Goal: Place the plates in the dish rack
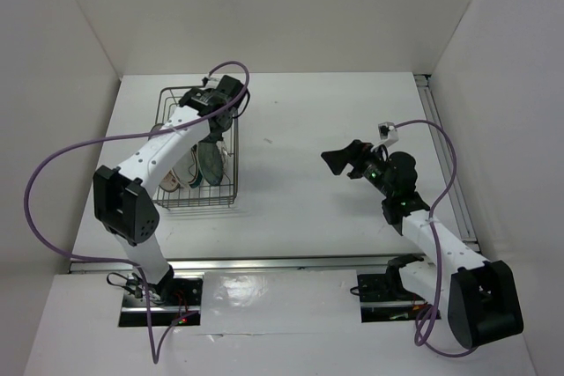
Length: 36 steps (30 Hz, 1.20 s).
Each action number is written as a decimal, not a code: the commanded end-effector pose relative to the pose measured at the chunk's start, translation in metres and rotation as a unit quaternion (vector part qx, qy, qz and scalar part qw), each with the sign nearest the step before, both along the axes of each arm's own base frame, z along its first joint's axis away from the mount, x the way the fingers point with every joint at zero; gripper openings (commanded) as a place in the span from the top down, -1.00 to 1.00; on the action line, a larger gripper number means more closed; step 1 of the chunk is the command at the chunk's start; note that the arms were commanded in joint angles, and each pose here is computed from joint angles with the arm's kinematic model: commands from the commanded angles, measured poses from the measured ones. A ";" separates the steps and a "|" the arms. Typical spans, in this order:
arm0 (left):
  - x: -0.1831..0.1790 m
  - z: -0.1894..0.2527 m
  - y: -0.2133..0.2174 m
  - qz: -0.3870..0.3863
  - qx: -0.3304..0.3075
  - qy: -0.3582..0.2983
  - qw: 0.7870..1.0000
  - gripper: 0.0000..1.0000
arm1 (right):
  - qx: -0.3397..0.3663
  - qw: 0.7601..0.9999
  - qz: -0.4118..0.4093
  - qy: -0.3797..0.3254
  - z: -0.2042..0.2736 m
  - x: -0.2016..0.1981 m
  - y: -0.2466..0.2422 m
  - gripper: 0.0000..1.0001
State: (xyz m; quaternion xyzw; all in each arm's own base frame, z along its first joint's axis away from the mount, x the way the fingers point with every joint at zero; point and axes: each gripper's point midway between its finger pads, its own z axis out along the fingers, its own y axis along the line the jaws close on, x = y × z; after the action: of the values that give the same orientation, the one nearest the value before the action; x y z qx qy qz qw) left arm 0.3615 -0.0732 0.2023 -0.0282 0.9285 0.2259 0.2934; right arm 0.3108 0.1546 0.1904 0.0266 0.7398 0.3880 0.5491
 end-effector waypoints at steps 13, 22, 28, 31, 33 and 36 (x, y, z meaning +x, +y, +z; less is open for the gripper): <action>0.000 0.019 -0.013 -0.022 -0.018 -0.036 0.999 -0.28 | 0.003 1.000 0.000 -0.017 0.006 0.003 -0.003 -1.00; -0.019 0.075 -0.046 -0.111 -0.177 -0.143 0.967 -1.00 | -0.091 0.992 -0.084 0.014 0.048 0.017 -0.037 -1.00; -0.062 0.127 -0.052 -0.174 -0.275 -0.243 0.914 -1.00 | -0.147 0.980 -0.127 0.038 0.090 -0.002 -0.059 -1.00; -0.087 0.146 -0.044 -0.191 -0.298 -0.283 0.892 -1.00 | -0.165 0.972 -0.163 0.042 0.097 -0.019 -0.070 -1.00; -0.099 0.150 -0.037 -0.196 -0.297 -0.296 0.886 -1.00 | -0.178 0.964 -0.191 0.048 0.098 -0.027 -0.081 -1.00; -0.117 0.151 -0.018 -0.194 -0.281 -0.323 0.883 -1.00 | -0.176 0.955 -0.235 0.036 0.113 -0.039 -0.098 -1.00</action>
State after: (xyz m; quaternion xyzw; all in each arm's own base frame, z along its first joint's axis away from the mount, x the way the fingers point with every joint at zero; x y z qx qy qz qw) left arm 0.2515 -0.0959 0.3422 -0.0131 0.8167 -0.1223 0.5639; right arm 0.2855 0.0854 0.3029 0.0796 0.7804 0.1773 0.5943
